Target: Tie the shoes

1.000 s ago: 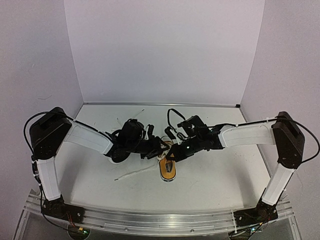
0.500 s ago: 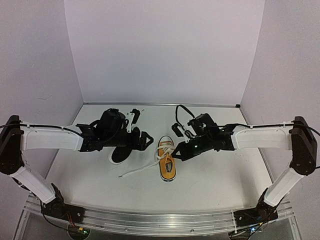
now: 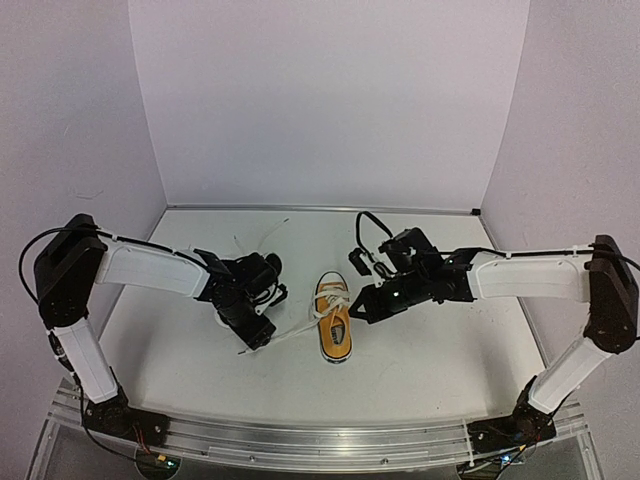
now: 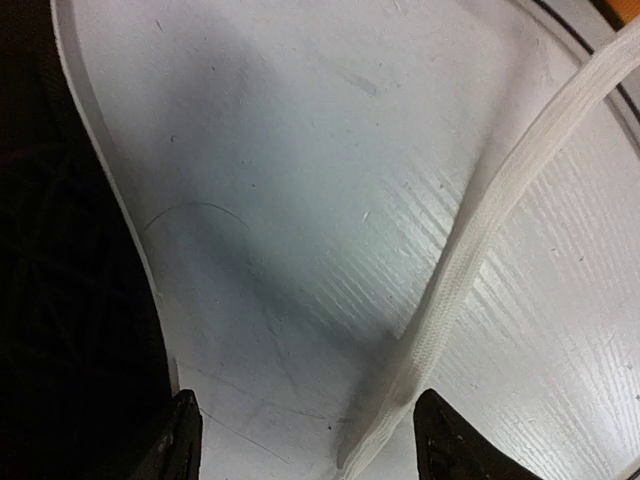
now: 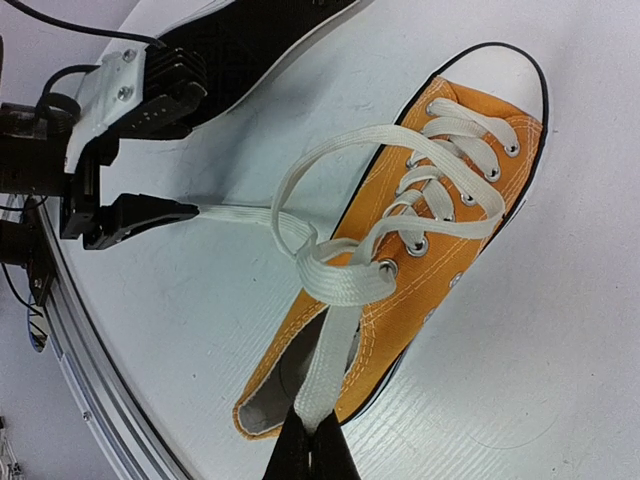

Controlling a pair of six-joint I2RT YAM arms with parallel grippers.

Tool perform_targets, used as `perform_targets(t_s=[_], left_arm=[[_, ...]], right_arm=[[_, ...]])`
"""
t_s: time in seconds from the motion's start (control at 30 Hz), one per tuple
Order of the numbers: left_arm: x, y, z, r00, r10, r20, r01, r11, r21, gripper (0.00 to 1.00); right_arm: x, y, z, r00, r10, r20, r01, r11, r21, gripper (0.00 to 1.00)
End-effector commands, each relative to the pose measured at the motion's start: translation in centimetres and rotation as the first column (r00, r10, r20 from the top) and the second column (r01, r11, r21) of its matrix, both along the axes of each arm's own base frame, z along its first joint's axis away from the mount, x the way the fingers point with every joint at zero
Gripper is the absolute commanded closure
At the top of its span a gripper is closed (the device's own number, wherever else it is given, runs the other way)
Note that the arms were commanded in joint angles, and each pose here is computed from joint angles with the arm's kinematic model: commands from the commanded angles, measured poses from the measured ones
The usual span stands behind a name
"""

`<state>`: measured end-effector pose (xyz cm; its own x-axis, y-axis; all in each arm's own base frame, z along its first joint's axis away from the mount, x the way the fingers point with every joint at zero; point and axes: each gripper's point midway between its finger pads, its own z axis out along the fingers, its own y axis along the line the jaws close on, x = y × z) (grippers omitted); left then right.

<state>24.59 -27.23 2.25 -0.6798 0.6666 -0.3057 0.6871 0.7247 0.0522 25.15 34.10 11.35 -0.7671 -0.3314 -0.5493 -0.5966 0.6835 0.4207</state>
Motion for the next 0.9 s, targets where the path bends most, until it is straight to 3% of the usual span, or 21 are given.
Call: perform_targets(t_s=[0.0, 0.37, 0.53, 0.7, 0.87], left_arm=[[-0.3, -0.2, -0.5, 0.997, -0.075, -0.027, 0.076, 0.995, 0.06, 0.32], [-3.5, -2.1, -3.6, 0.965, -0.21, -0.154, 0.228, 0.968, 0.105, 0.59], [-4.9, -3.0, -3.6, 0.951, -0.221, -0.217, 0.232, 0.972, 0.029, 0.76], [-3.7, -1.8, -4.6, 0.965, -0.1, -0.244, 0.119, 0.991, 0.065, 0.99], [0.7, -0.2, -2.8, 0.989, 0.107, -0.103, -0.099, 0.992, 0.079, 1.0]], right_arm=[[0.1, -0.4, 1.3, 0.999, -0.019, 0.026, 0.019, 1.0, 0.013, 1.0], [0.2, -0.5, 1.5, 0.999, -0.029, 0.031, 0.029, 1.0, 0.012, 1.0], [0.1, -0.7, 1.8, 0.999, -0.034, 0.035, 0.033, 0.999, 0.014, 1.0], [0.0, -1.3, 2.1, 0.998, -0.055, 0.04, 0.054, 0.998, 0.016, 1.0], [0.0, -2.7, 2.5, 0.992, -0.112, 0.062, 0.112, 0.994, 0.009, 1.0]])
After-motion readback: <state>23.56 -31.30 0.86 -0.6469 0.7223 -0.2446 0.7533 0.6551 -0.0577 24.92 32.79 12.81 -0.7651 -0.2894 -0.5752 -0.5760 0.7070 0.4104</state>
